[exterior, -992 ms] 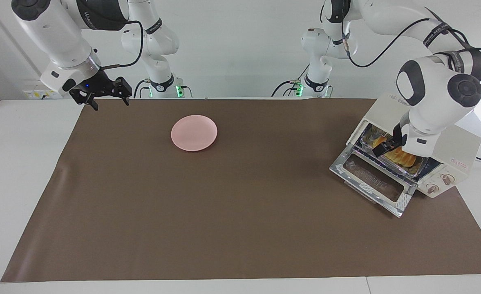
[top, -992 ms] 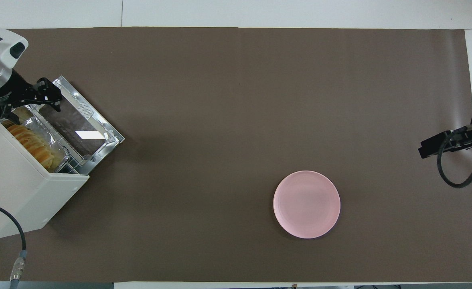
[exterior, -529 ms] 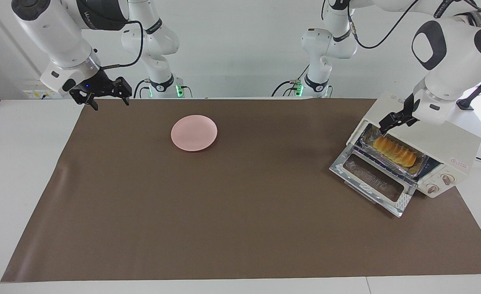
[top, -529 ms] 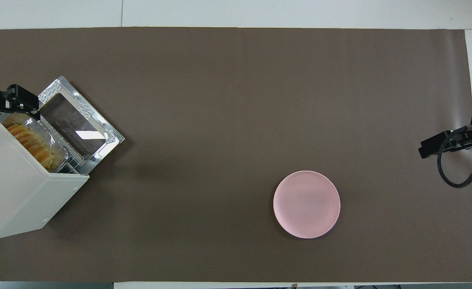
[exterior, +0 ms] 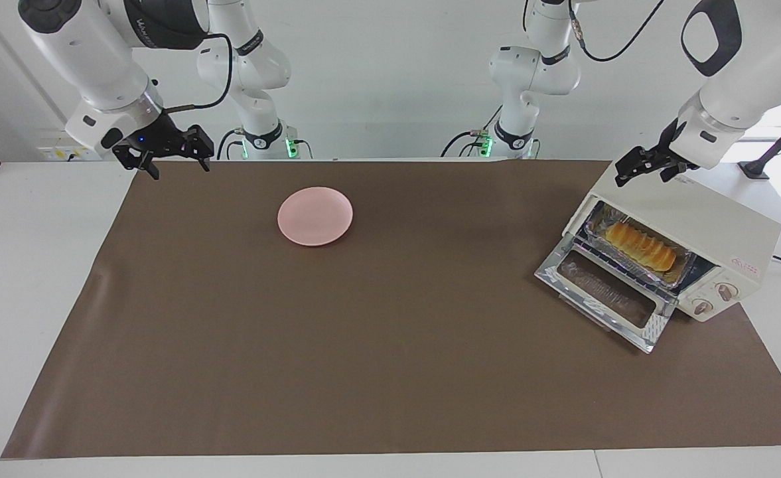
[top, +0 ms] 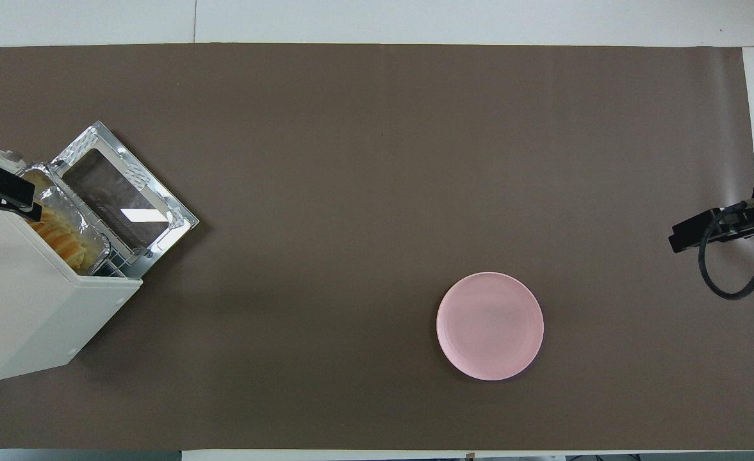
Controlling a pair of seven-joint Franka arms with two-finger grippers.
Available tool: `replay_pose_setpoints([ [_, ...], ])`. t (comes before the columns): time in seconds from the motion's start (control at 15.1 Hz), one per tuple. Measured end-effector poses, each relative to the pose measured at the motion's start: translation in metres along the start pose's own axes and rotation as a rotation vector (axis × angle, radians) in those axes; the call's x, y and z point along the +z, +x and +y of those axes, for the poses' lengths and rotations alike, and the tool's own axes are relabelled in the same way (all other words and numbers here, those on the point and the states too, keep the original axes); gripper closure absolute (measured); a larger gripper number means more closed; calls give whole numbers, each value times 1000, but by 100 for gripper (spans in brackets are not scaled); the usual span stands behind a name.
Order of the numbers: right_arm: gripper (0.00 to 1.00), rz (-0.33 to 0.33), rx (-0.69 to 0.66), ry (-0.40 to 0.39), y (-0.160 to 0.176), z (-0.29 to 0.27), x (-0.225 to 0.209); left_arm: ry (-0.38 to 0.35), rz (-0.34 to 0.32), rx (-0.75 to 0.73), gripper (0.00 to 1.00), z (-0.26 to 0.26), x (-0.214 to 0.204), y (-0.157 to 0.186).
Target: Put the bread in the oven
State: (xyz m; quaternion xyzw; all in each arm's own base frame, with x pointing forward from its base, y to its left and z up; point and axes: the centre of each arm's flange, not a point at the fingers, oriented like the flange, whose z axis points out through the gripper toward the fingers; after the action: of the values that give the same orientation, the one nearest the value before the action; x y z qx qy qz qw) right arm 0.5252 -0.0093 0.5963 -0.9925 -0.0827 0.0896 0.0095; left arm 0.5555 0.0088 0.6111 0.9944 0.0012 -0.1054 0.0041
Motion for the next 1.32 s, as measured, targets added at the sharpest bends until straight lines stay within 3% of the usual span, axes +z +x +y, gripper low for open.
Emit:
replay_pose_setpoints([
  [0.4, 0, 105, 6, -19, 10, 5, -10, -16, 12, 51, 0, 11, -9, -10],
  [1.06, 0, 107, 0, -20, 11, 2, -10, -13, 3, 77, 0, 25, 10, -1],
  [1.32, 0, 107, 0, -20, 11, 2, -10, -16, 42, 70, 0, 15, 6, 3],
])
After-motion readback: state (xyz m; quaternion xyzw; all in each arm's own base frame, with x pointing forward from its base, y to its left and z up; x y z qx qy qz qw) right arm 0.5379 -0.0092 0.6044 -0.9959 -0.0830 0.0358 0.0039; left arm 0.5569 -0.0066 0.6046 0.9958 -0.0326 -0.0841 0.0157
